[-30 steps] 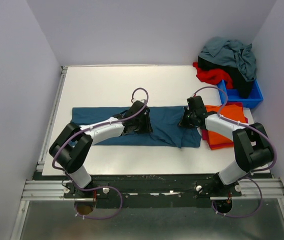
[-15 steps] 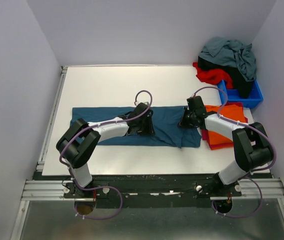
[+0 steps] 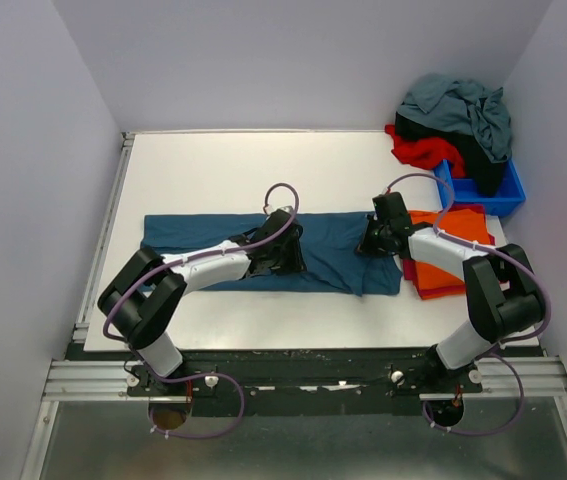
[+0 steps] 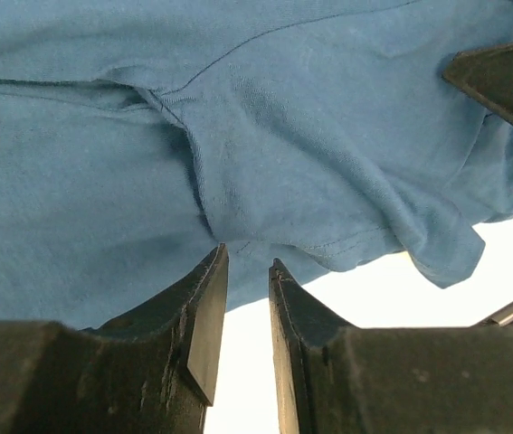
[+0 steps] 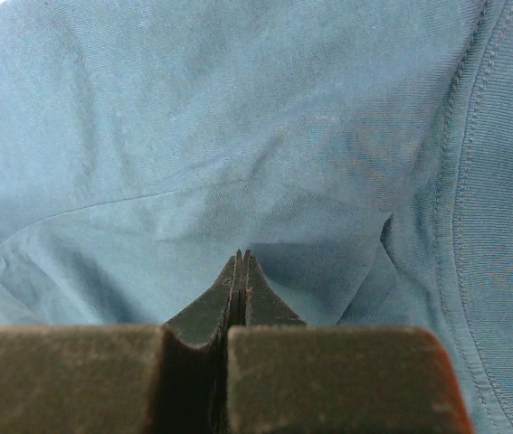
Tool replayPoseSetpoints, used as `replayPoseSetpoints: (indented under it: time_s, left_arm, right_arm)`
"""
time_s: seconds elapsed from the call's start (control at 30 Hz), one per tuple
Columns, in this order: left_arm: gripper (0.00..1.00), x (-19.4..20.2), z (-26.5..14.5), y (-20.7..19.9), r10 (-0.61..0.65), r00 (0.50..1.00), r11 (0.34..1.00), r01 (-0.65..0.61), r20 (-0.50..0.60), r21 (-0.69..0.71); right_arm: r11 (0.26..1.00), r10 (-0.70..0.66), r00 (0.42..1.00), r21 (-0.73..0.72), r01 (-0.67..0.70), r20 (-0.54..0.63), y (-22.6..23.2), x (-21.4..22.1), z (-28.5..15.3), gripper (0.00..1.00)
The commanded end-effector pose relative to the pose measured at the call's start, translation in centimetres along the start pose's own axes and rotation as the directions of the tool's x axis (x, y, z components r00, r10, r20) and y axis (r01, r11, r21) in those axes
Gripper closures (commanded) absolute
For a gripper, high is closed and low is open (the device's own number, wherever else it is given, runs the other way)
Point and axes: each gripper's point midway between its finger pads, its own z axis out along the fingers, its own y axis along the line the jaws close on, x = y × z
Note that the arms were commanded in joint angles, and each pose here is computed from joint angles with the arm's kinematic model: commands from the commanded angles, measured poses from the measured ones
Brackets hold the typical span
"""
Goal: Fold and stack the t-shirts
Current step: Fold the other side of the tshirt into a rectangle
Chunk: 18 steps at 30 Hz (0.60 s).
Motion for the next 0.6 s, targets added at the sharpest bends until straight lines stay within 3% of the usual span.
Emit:
replayPoseSetpoints:
  time_s: [0.0, 0.27, 0.57]
  left_arm:
    - [0.64, -0.3, -0.1, -0.5, -0.014, 0.999, 1.0, 0.013, 0.033, 0.005]
    - [0.65, 0.7, 0.8, -0.1, -0.009, 1.0, 0.998, 0.009, 0.002, -0.069]
    - [0.58, 1.3, 2.1, -0.3, -0.001, 1.0, 0.996, 0.0, -0.02, -0.09]
  right_arm:
    - [1.0, 0.0, 1.0, 0.003, 0.0, 0.013, -0.1, -0.4, 0.2, 0.99]
    - [1.0, -0.002, 1.0, 0.005, 0.002, 0.014, -0.1, -0.5, 0.2, 0.99]
    - [1.0, -0.001, 1.0, 0.001, 0.001, 0.001, 0.0, -0.2, 0.5, 0.99]
